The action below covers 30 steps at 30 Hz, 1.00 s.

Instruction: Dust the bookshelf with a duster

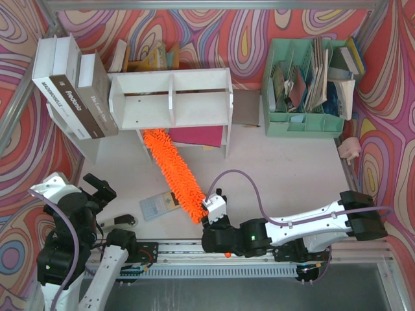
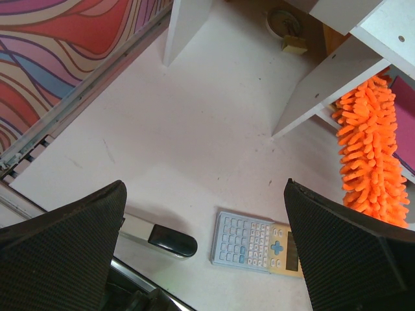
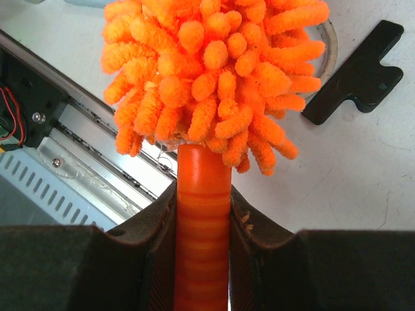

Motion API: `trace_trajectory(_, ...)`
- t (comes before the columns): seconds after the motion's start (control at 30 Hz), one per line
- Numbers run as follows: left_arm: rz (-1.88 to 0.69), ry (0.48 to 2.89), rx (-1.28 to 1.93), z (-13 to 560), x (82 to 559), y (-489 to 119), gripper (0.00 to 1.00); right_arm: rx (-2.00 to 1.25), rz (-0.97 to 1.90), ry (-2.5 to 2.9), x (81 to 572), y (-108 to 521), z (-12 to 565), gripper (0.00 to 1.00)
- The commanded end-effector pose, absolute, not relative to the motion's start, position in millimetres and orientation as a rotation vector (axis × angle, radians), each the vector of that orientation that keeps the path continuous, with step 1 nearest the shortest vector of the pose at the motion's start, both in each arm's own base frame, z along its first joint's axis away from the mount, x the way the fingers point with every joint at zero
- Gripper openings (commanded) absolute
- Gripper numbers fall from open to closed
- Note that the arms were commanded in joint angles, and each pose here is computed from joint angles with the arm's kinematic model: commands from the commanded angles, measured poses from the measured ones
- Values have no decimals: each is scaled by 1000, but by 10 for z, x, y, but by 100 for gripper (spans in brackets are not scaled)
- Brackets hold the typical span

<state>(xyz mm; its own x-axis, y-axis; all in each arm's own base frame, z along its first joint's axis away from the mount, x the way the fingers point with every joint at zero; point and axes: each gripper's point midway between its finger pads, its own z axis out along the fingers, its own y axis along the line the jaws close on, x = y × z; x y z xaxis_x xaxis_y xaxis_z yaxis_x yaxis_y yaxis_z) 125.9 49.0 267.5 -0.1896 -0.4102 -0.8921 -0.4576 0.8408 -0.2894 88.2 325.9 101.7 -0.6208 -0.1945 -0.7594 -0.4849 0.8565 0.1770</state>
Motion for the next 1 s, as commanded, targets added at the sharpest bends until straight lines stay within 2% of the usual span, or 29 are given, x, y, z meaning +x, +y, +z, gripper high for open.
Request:
trace_trajectory(0.0, 70, 1827, -650, 2637, 1296, 492, 98, -464, 539, 2156, 902, 3406, 1341, 0)
trace_trajectory(0.2, 72, 1826, -651, 2637, 1293, 497, 98, -470, 586, 2086, 877, 3382, 1692, 0)
trace_trajectory(0.57, 72, 1827, -651, 2636, 1297, 494, 98, -491, 476, 2192, 815, 3245, 1104, 0)
trace_trajectory(0.97, 71, 1828, -650, 2638, 1299, 492, 98, -453, 564, 2057, 935, 3316, 1810, 0)
